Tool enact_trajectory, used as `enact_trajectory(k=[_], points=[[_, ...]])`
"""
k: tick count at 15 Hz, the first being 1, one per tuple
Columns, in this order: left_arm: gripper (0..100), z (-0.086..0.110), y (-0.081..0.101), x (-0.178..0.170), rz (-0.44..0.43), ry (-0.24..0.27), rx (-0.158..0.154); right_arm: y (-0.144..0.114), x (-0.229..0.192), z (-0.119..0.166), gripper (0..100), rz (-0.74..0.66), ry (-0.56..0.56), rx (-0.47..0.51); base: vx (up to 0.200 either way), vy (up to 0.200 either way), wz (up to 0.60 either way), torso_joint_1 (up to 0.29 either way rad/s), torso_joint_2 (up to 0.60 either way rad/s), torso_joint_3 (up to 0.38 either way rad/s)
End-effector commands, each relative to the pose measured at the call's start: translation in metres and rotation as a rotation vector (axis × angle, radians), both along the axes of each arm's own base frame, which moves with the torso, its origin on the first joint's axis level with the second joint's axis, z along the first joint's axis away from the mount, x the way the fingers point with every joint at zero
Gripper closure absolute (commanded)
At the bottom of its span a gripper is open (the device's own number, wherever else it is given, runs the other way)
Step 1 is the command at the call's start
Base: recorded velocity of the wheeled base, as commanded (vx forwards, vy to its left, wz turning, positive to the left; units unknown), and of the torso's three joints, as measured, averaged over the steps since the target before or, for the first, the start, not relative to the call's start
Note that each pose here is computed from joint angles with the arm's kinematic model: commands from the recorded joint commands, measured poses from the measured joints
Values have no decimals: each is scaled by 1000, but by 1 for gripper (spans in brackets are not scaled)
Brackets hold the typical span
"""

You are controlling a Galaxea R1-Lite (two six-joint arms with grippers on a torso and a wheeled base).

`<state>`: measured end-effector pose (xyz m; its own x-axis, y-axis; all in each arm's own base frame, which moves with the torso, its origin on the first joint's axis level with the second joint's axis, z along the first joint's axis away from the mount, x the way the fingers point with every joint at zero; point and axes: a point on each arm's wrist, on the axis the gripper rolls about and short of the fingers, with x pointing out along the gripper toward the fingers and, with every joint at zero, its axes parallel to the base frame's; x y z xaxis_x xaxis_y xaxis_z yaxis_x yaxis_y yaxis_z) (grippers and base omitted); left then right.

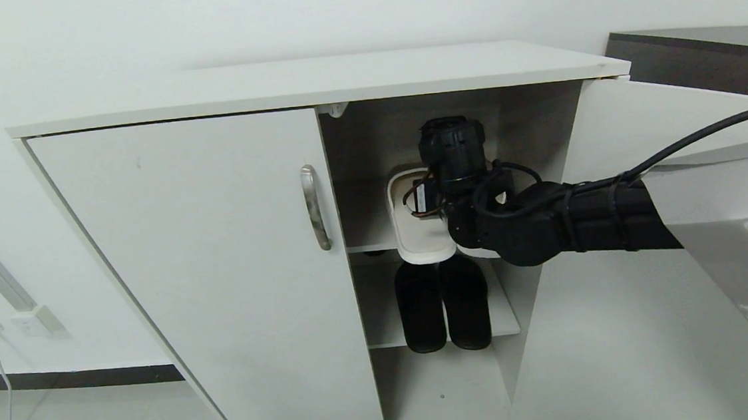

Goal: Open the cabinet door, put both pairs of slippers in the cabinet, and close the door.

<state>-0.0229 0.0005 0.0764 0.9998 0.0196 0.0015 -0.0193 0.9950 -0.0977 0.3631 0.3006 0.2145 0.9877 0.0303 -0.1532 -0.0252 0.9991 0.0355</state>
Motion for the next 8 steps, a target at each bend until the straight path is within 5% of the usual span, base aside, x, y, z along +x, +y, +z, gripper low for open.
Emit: enact_trajectory(k=[1,8], points=[[100,0,0,0,0,0,0,0,6,-7,100,-5,11,-9,0,0,0,0,0,0],[100,0,0,0,0,0,0,-2,12,-12,100,-12,16,-8,0,0,0,0,0,0]])
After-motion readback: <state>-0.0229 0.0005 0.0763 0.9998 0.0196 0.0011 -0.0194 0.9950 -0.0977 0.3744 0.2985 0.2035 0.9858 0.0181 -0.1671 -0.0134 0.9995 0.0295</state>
